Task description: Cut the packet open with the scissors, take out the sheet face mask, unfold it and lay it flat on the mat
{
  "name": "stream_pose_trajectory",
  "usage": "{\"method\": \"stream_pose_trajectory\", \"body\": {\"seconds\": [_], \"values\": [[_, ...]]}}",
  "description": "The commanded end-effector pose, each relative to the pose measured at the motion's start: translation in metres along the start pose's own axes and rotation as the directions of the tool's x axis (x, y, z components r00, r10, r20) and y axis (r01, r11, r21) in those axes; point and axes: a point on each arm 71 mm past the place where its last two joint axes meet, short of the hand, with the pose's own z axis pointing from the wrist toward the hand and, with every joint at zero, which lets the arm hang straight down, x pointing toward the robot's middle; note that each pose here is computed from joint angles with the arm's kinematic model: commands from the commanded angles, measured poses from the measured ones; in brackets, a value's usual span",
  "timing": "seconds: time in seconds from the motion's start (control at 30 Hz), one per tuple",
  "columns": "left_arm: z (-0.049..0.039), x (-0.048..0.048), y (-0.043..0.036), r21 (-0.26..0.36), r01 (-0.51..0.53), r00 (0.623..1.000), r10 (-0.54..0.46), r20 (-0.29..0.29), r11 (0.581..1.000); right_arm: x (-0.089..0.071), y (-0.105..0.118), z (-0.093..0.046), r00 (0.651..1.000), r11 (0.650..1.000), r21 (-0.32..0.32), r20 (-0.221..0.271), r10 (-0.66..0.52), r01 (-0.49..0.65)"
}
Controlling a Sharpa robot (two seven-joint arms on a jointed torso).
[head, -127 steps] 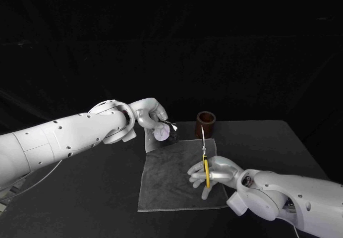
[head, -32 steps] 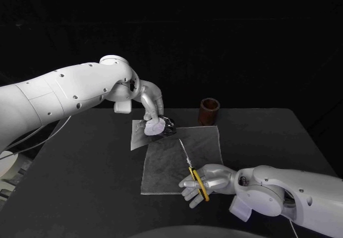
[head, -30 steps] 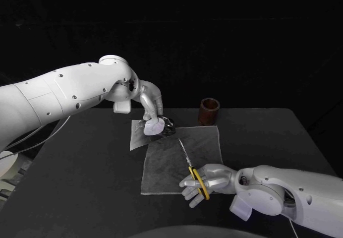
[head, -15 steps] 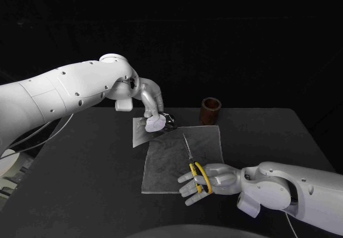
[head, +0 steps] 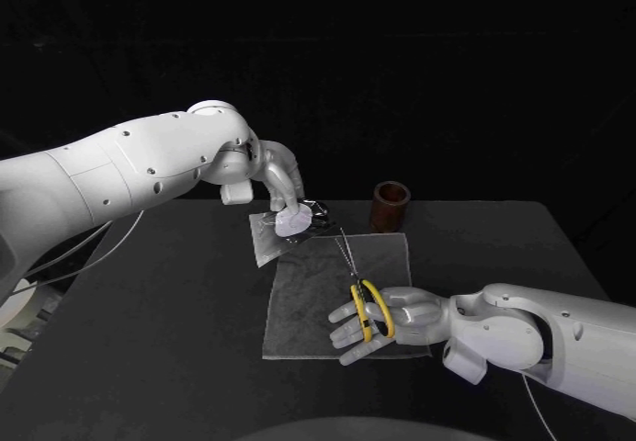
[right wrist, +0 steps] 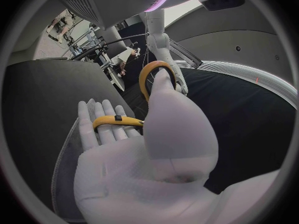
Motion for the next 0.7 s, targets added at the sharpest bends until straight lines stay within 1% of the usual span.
{"method": "stream_pose_trajectory", "body": {"seconds": [0.03, 0.33, 0.7], "values": [[0.0015, 0.0001, -0.0037, -0.007, 0.031, 0.999, -0.031, 0.015, 0.999, 0.002, 0.005, 0.001, 0.999, 1.000, -0.026, -0.040, 0.016, -0.017], [0.0037, 0.0040, -0.0085, -0.015, 0.011, 1.000, -0.011, -0.007, 1.000, 0.001, 0.008, 0.003, 0.999, 1.000, -0.026, -0.034, -0.003, 0.002], [0.0055, 0.0086, -0.0151, -0.005, -0.004, 1.000, 0.004, -0.015, 1.000, -0.008, 0.014, 0.009, 0.999, 0.999, -0.024, 0.019, -0.030, 0.031]]}}
